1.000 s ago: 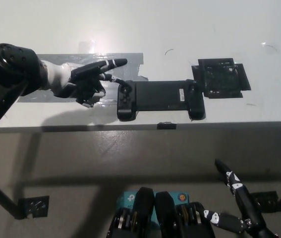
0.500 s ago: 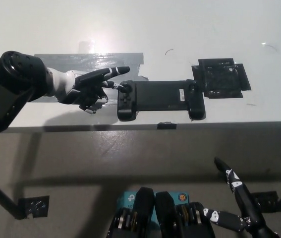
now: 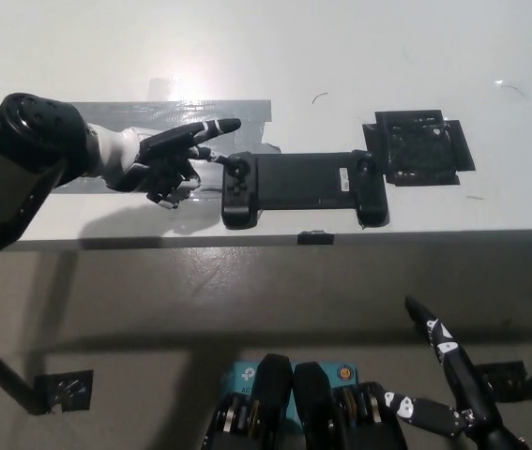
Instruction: A controller is being placed at the center of the desk near the left hand and the robot uses its left hand's index finger to press a button at the left area of the controller
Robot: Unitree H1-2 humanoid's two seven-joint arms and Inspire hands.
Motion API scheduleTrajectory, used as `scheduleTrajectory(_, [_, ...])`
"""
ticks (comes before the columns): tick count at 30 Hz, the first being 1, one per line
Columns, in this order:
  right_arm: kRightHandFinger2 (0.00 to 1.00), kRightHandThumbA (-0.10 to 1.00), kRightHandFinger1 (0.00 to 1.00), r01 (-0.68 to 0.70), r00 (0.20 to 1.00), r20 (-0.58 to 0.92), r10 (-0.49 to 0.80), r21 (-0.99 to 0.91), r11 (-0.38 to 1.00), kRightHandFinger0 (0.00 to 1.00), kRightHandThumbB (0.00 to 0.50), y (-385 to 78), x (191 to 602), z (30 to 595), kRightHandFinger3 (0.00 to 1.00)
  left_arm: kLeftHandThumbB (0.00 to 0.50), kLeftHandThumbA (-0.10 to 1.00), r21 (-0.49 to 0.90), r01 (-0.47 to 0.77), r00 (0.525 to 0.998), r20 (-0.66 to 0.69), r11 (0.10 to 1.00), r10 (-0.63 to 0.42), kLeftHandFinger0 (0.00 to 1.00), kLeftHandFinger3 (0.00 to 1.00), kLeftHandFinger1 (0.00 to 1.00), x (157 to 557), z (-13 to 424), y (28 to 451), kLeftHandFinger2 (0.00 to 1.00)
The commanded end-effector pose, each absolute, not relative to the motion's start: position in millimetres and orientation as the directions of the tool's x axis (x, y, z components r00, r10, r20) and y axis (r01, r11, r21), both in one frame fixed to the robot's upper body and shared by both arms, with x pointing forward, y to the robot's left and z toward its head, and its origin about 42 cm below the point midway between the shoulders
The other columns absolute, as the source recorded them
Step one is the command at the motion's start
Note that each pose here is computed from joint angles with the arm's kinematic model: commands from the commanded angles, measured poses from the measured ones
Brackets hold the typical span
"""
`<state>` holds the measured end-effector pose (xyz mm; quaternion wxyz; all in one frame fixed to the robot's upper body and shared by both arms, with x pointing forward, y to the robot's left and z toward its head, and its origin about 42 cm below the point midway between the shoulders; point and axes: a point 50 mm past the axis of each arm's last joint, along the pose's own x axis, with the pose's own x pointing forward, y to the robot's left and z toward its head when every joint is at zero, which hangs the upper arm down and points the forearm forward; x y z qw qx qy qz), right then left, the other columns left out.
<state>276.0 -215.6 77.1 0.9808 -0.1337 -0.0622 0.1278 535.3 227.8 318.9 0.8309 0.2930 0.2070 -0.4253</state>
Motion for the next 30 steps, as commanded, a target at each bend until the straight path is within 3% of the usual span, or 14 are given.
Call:
scheduleTrajectory(1, [1.0,0.87,1.0,-0.229,0.949,0.145,0.281,-0.296,0.927,0.99,0.235,-210.9,281.8,88.3,1.0,0.5,1.0,0.34,0.821,0.566,-0.586,0.458,-0.58,0.0,1.0,0.0,539.0,341.4,228.9,0.0])
scheduleTrajectory(30, [1.0,0.89,1.0,-0.222,0.949,0.151,0.275,-0.296,0.929,1.0,0.251,-213.1,285.1,91.0,1.0,0.5,1.0,0.315,0.832,0.544,-0.624,0.457,-0.561,0.0,1.0,0.0,537.0,314.5,225.5,0.0])
